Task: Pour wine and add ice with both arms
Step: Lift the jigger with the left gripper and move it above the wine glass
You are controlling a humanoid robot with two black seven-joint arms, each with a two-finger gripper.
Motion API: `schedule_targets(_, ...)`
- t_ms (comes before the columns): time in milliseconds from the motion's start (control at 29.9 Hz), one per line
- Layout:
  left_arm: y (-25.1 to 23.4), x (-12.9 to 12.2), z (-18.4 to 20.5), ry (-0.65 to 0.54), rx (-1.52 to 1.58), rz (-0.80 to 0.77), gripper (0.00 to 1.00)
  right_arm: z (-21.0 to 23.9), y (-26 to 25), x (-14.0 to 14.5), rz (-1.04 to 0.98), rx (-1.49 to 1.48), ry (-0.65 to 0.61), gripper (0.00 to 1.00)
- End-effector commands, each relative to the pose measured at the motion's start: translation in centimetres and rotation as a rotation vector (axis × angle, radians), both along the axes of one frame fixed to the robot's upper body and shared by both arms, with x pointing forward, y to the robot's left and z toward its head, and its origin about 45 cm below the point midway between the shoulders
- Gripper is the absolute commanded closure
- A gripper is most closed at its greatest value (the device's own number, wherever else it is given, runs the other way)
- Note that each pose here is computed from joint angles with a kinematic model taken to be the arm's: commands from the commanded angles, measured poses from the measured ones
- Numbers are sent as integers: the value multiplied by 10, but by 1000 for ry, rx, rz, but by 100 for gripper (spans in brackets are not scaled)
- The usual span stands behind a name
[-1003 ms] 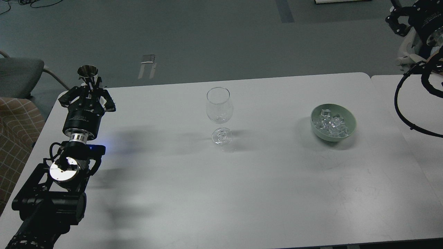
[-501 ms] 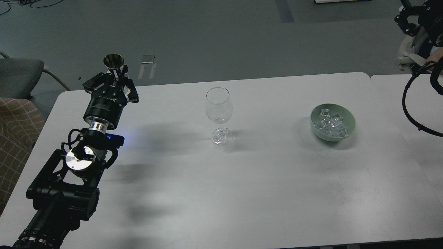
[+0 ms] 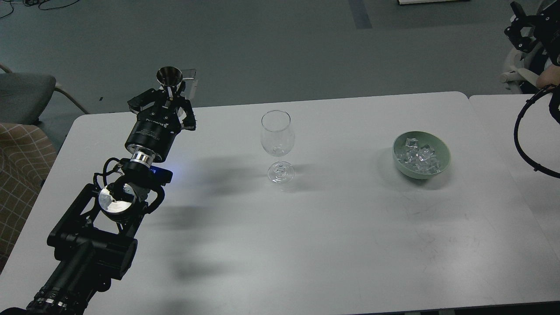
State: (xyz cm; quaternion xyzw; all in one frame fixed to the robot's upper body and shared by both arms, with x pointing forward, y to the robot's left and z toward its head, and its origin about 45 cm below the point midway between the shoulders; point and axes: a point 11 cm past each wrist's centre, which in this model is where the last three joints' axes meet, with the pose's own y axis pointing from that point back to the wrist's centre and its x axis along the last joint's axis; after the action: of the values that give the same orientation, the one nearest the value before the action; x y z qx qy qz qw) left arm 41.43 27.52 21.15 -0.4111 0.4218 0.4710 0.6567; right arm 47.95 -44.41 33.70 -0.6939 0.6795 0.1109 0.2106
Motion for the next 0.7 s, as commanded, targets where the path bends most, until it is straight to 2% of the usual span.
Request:
schedule_targets(0,-22,5,8,-9,30,-41,100,-1,-1,0,-2,0,0,0)
schedule_targets(535,-42,17,24,-33,113,-72,100,-13,-11,-8,-24,3,18,0)
schedule_targets(668,-76,11,14,-21,130,-147,100,-13,-7,-7,-16,7,16,0)
